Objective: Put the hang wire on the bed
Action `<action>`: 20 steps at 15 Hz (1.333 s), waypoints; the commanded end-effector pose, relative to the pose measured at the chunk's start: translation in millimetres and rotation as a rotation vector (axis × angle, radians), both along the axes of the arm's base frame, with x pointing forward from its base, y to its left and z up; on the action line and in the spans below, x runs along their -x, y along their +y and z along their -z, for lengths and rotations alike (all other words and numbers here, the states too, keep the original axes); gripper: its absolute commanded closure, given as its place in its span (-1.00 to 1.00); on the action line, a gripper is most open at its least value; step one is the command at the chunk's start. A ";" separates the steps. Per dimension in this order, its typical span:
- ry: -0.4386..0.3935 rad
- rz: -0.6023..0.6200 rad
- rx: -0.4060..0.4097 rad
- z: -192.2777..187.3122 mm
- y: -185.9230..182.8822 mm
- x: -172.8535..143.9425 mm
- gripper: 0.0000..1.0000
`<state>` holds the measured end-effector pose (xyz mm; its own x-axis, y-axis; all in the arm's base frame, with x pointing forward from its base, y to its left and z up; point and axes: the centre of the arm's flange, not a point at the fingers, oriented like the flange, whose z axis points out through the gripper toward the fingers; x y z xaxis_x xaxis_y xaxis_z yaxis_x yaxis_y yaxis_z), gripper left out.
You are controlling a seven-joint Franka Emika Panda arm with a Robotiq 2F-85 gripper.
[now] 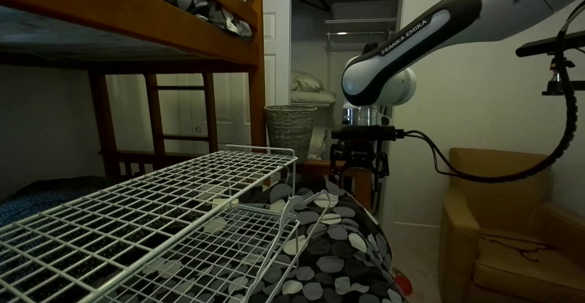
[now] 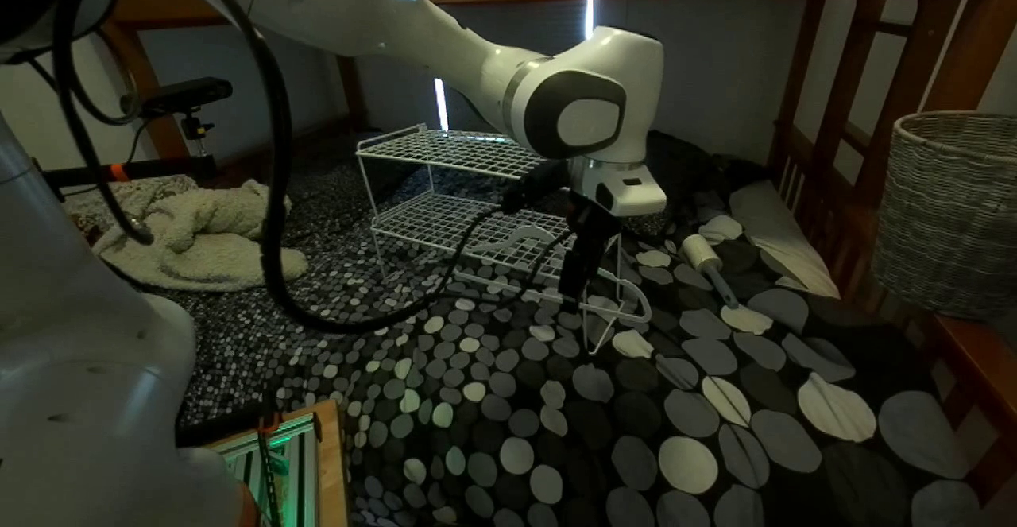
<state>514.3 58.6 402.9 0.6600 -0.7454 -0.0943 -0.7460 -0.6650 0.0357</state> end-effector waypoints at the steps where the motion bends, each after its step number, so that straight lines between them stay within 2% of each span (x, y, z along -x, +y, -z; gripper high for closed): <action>1: -0.011 0.060 -0.021 7.4 1.5 -27.1 -1.00; 9: 0.002 0.131 -0.018 20.6 21.6 -68.5 -1.00; 13: -0.022 0.130 -0.031 19.6 37.9 -85.9 -1.00; 17: -0.012 0.119 -0.039 27.7 48.1 -97.5 -1.00; 18: -0.004 0.123 -0.043 31.9 49.4 -99.2 -0.91; 20: 0.008 0.126 -0.048 38.3 50.7 -103.0 -0.42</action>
